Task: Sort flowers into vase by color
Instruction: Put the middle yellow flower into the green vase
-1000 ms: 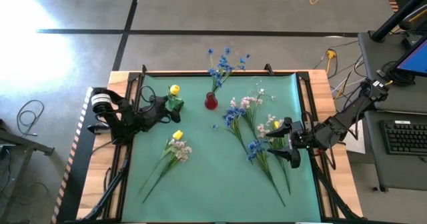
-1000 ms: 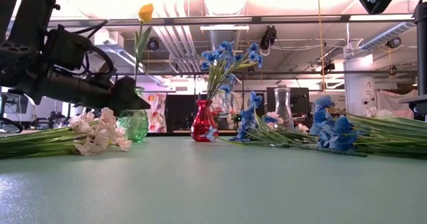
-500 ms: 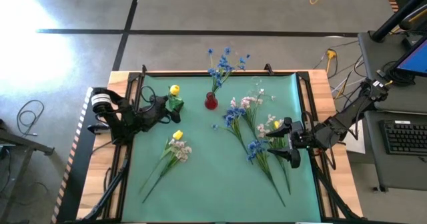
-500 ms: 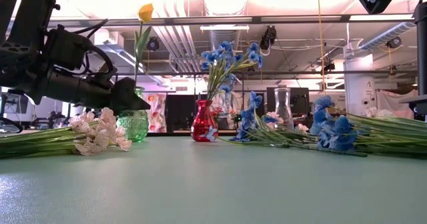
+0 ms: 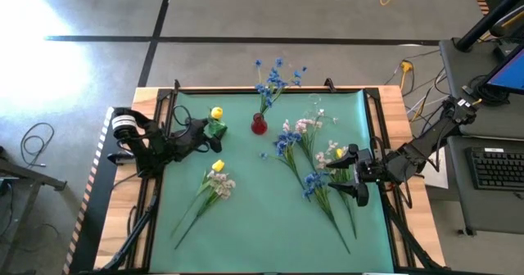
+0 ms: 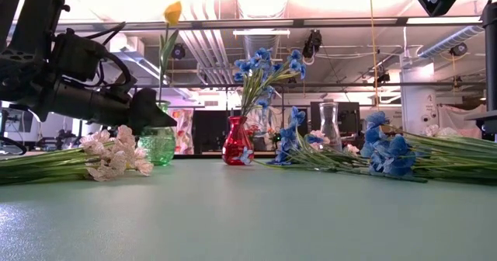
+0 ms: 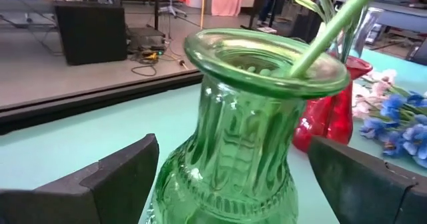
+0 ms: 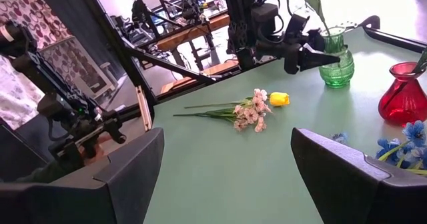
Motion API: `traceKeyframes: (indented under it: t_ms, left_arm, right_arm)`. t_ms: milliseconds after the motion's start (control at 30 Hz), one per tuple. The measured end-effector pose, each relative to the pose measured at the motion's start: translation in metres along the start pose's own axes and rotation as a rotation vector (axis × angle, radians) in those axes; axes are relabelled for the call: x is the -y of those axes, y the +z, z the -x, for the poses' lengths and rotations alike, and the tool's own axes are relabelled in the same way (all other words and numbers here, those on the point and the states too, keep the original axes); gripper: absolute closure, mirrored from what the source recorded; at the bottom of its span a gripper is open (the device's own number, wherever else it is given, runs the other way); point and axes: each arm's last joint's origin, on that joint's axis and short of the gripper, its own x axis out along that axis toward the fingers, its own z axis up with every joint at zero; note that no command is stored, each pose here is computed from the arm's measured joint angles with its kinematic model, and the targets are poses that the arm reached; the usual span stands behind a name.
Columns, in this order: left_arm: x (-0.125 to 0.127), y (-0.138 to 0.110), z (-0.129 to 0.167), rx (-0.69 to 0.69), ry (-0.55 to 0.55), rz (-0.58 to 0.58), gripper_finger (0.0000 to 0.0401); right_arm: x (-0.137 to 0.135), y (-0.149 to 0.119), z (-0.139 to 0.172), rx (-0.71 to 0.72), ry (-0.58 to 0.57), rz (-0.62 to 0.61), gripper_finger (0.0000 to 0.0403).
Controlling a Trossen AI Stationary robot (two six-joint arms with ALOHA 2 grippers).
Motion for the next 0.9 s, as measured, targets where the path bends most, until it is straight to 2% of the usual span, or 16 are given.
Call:
traceKeyframes:
  t_ms: [200,900]
  left_arm:
    - [0.0,0.0005,0.0,0.006,0.004,0.015,0.0037]
    - [0.0017,0.0056,-0.0013,0.044,0.0,-0.04,0.0037]
  right_arm:
    - [0.0,0.0,0.0,0.0,0.0,0.0,0.0083]
    - [0.0,0.0,0.0,0.0,0.0,0.003,0.0083]
